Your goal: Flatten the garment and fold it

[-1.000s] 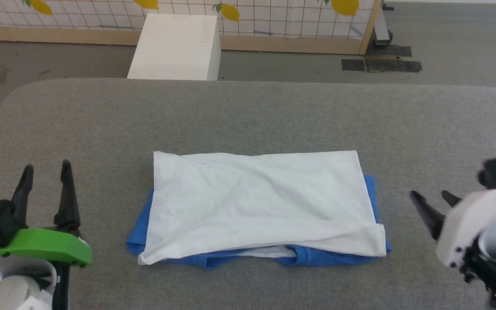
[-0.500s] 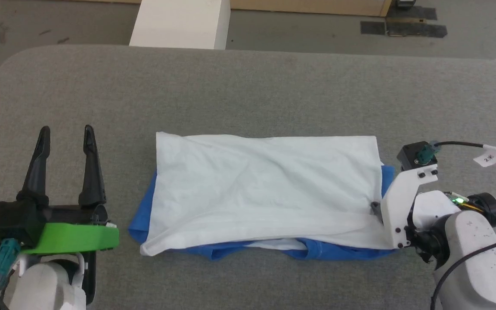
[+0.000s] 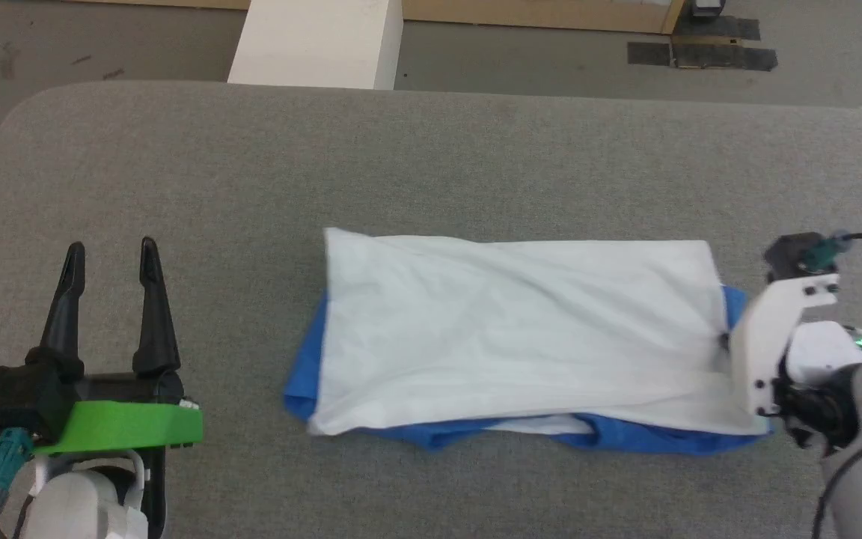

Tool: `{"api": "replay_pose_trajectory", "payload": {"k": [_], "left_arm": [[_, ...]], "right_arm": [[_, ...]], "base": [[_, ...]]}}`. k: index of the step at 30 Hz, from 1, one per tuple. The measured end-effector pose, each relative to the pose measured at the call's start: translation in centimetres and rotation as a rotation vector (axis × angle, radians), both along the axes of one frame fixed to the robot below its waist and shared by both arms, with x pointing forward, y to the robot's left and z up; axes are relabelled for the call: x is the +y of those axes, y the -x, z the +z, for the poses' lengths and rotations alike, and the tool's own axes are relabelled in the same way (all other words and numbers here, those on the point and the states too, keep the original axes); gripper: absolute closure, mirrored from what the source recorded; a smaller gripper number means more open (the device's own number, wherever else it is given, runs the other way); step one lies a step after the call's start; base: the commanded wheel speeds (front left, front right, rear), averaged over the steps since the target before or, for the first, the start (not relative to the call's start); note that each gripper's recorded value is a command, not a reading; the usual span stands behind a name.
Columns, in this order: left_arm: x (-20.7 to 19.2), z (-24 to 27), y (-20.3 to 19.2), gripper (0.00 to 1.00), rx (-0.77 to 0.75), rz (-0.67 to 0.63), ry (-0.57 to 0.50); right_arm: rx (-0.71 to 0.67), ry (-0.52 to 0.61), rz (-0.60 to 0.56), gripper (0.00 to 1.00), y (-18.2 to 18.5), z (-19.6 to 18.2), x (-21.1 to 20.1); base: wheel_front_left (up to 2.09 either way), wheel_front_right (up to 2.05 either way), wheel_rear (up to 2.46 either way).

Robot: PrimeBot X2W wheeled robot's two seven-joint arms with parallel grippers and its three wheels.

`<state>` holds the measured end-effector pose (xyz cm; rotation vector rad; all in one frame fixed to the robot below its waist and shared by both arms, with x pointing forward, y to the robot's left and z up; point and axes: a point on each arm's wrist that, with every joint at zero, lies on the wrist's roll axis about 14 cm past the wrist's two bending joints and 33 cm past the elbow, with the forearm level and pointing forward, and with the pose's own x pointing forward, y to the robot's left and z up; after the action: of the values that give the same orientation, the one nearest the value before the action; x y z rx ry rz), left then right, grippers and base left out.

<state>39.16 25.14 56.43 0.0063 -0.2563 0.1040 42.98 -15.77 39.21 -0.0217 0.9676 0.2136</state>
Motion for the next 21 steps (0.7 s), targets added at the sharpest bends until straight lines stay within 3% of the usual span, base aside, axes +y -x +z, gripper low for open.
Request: {"api": "replay_pose_trajectory", "payload": {"k": [5,10,14,21], "left_arm": [[-0.6,-0.2,0.3,0.0,0.001,-0.014,0.012],[-1.1,-0.1,0.6,0.0,-0.003,-0.025,0.009],[-1.3,0.3,0.9,0.0,-0.015,-0.029,0.002],[-1.2,1.2,2.0,0.0,-0.039,-0.024,-0.002]], "right_arm": [[0.007,0.122,-0.127,1.0,1.3,0.8,-7.3],[-0.038,0.159,-0.159,1.0,1.7,2.8,-9.3],[-0.119,0.176,-0.097,1.0,1.0,6.0,-8.3],[-0.216,0.046,0.147,1.0,2.3,10.8,-0.2]], "base": [[0.0,0.0,0.0],[0.0,0.0,0.0],[0.0,0.0,0.0],[0.0,0.0,0.0]]}}
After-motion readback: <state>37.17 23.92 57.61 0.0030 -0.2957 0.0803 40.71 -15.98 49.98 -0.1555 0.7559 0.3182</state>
